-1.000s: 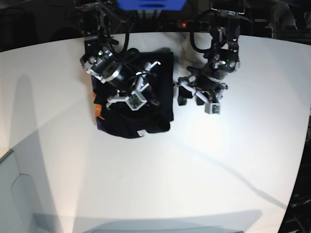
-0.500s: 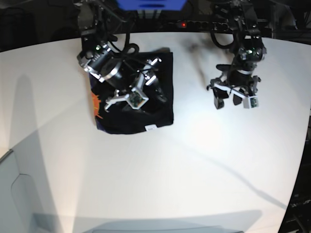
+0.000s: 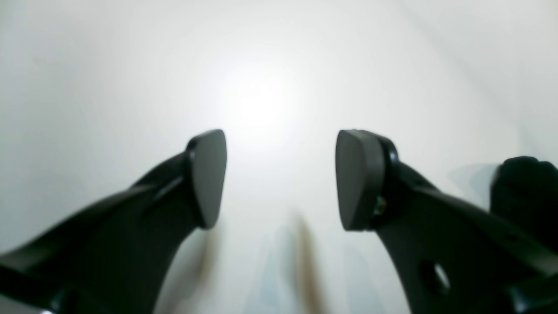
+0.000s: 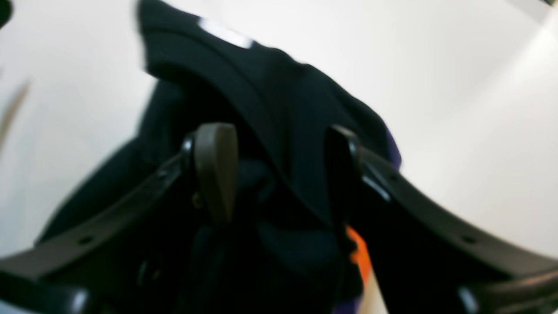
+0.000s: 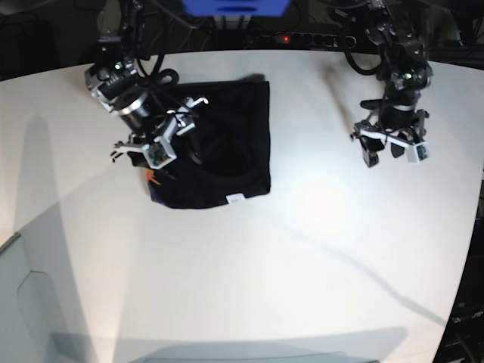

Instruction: Fold the T-shirt properly

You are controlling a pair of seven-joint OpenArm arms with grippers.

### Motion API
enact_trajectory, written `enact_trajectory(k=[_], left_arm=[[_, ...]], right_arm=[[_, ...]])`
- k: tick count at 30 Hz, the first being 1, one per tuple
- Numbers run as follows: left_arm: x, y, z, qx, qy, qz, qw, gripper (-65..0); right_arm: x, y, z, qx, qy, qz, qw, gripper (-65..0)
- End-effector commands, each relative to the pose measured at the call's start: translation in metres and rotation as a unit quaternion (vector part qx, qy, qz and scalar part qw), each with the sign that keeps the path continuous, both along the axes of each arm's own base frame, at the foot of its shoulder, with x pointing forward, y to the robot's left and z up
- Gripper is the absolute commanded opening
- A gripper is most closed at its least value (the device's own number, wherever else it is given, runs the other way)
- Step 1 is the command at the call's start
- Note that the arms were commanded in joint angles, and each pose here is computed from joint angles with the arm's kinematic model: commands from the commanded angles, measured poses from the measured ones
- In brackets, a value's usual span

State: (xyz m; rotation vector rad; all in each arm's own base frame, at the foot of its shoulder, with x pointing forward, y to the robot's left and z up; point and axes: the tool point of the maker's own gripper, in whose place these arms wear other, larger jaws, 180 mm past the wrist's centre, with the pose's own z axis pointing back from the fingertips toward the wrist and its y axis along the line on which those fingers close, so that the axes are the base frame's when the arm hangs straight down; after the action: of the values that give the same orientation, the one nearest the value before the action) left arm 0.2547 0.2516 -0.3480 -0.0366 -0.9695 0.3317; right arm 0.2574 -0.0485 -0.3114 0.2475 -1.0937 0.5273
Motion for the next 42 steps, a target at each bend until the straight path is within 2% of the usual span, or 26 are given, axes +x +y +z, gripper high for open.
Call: enact_trajectory(k=[1,6,9,12,16,18,23,30,37,42], left_arm=[[0.006,0.002,0.012,0.008,-0.023,-0.003,1.000,-26.5],[0.008,0.000,0.013,0.007,-0.025,-0.005,1.000,-26.5],[0.008,0.000,0.013,0.006,-0.025,-0.005,1.000,-26.5],[0.008,0.001,0.014,0.007,-0.026,-0.003,1.000,-26.5],[0.008,0.001,0.014,0.007,-0.026,-0.003,1.000,-26.5],[0.008,0.001,0.014,0.007,-0.026,-0.003,1.000,-26.5],[0.007,0.002,0.014,0.008,-0.025,-0.003,1.000,-26.5],[0.006,0.002,0.012,0.009,-0.022,-0.003,1.000,-26.5],[0.005,0.003,0.012,0.012,-0.020,-0.002,1.000,-26.5],[0.005,0.003,0.012,0.010,-0.020,-0.002,1.000,-26.5]], right_arm=[[0.002,0.003,0.013,0.010,-0.024,0.010,0.9996,-32.3],[-0.013,0.017,-0.006,0.006,0.005,0.043,0.9990,-32.0],[-0.028,0.031,-0.020,-0.001,0.028,0.080,0.9964,-32.1],[-0.053,0.053,-0.026,-0.008,0.041,0.144,0.9887,-32.1],[-0.083,0.081,-0.026,-0.018,0.041,0.230,0.9722,-32.2],[-0.089,0.087,-0.022,-0.018,0.037,0.246,0.9683,-32.2],[-0.083,0.088,-0.012,-0.013,0.020,0.243,0.9697,-32.2],[-0.076,0.102,0.020,0.057,-0.044,0.240,0.9682,-32.2],[-0.022,0.059,0.032,0.062,-0.080,0.124,0.9871,-31.9],[-0.019,0.045,0.005,0.054,-0.045,0.104,0.9921,-32.1]])
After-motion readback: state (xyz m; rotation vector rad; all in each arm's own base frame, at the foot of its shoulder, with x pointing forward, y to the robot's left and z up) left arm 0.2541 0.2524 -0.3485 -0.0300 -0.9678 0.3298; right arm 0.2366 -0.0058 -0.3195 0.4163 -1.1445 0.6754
